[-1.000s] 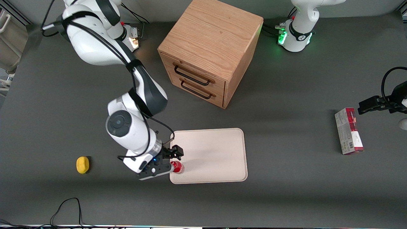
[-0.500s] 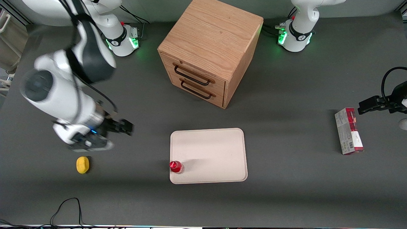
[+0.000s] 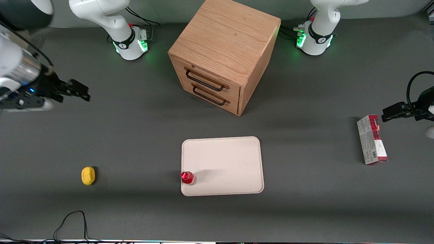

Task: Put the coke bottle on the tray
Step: 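Open the right gripper and raise it away from the tray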

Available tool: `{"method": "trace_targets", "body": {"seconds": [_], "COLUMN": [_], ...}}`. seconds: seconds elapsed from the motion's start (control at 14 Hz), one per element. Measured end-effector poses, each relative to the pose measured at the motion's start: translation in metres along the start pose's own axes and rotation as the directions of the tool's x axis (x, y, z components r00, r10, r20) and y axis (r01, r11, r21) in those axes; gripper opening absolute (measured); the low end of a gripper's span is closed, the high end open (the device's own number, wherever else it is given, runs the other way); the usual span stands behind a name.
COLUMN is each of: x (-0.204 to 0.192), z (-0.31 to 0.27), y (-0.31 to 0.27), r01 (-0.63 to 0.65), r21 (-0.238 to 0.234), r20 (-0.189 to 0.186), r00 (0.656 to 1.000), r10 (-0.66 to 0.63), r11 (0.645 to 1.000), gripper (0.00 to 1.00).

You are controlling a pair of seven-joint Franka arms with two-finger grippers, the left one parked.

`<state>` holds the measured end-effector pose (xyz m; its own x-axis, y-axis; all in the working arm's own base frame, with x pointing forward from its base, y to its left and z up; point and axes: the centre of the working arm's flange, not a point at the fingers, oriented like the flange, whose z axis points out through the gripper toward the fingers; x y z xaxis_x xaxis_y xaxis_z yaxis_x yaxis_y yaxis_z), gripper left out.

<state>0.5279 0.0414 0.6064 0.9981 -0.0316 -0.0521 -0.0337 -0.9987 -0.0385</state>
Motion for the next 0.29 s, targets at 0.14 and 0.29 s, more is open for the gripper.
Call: {"method": "trace_targets", "body": {"seconds": [0.14, 0.29], "x": [-0.006, -0.005], "z": [-0.004, -0.003], "y": [0.016, 0.021], "r01": [-0.026, -0.040], "r21": [0.002, -0.006], "r20": [0.009, 0.011], "r00": [1.000, 0.999], "r10": [0.026, 0.040], "r11": [1.000, 0.999], "gripper": [1.00, 1.00]}}
